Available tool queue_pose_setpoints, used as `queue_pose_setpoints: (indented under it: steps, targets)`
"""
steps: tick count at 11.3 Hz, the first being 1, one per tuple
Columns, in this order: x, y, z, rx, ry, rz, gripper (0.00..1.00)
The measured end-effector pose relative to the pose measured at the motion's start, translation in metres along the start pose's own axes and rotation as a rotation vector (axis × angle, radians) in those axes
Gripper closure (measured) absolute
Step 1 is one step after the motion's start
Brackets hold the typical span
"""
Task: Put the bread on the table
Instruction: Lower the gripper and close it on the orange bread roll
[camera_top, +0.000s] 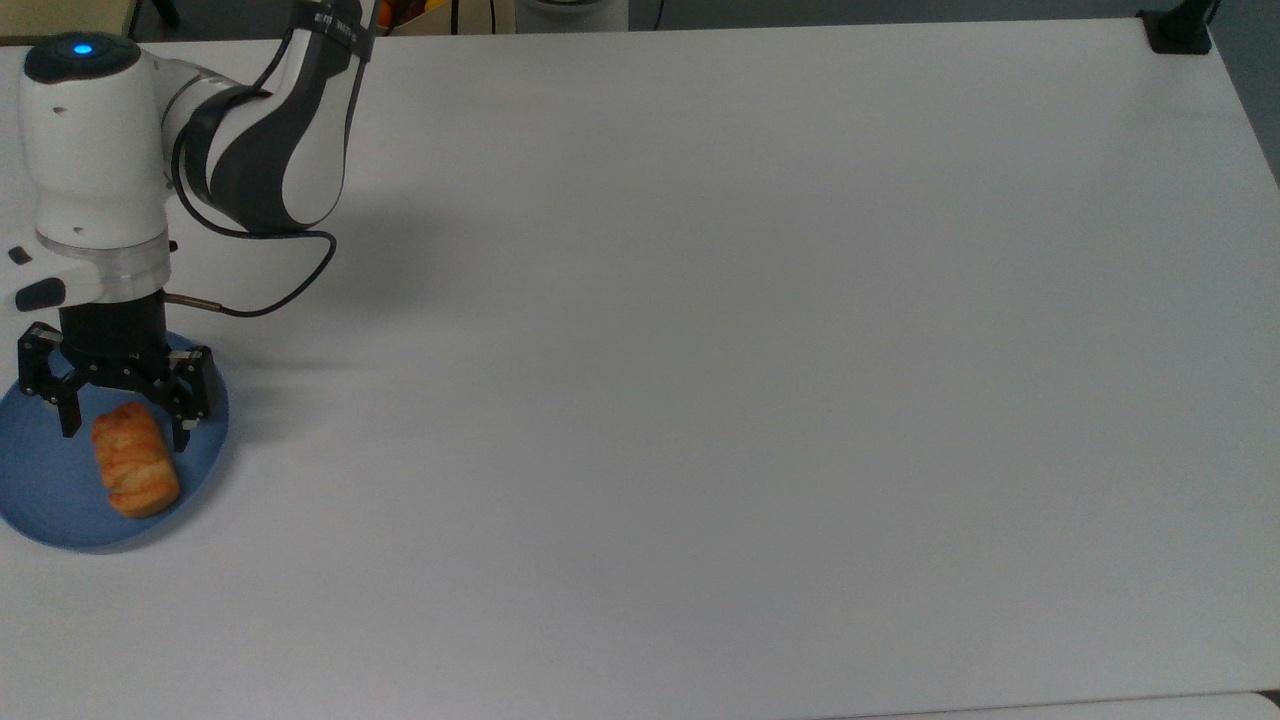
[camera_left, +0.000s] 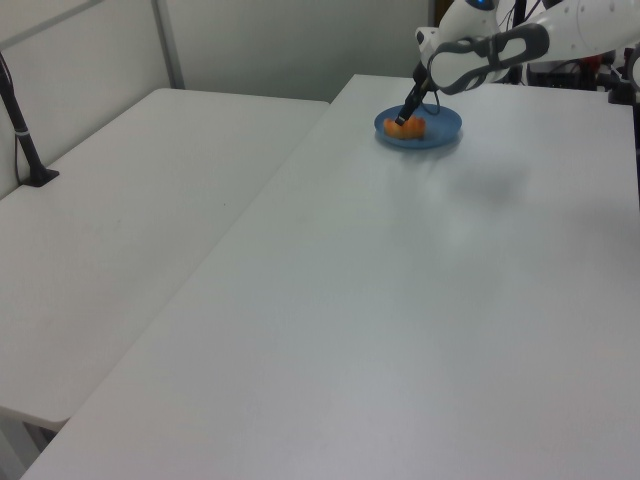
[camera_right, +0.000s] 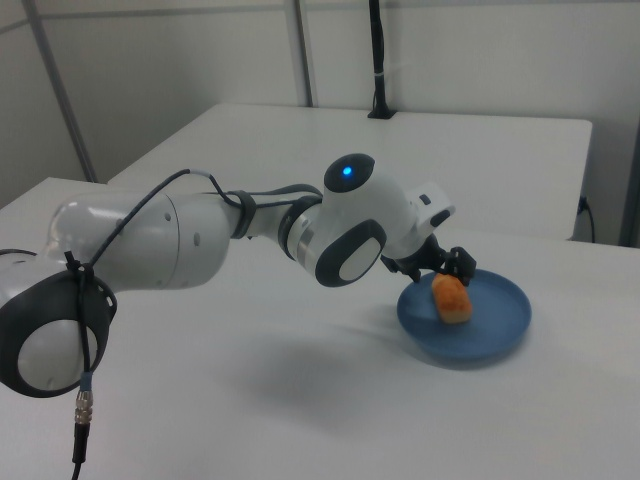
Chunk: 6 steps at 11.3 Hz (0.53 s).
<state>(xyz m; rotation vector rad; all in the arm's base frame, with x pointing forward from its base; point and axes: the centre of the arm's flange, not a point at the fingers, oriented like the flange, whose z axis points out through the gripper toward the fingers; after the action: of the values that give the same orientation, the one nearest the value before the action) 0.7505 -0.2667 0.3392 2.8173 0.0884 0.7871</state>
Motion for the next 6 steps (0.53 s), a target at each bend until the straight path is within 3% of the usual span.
queue_pose_setpoints:
  steps: [3,4,6]
  targets:
    - [-0.007,-0.002,0.014,-0.002,-0.009,-0.041,0.06]
    - [-0.009,-0.003,0.016,-0.001,-0.013,-0.049,0.17]
    - [-0.013,-0.003,0.022,-0.001,-0.022,-0.070,0.25]
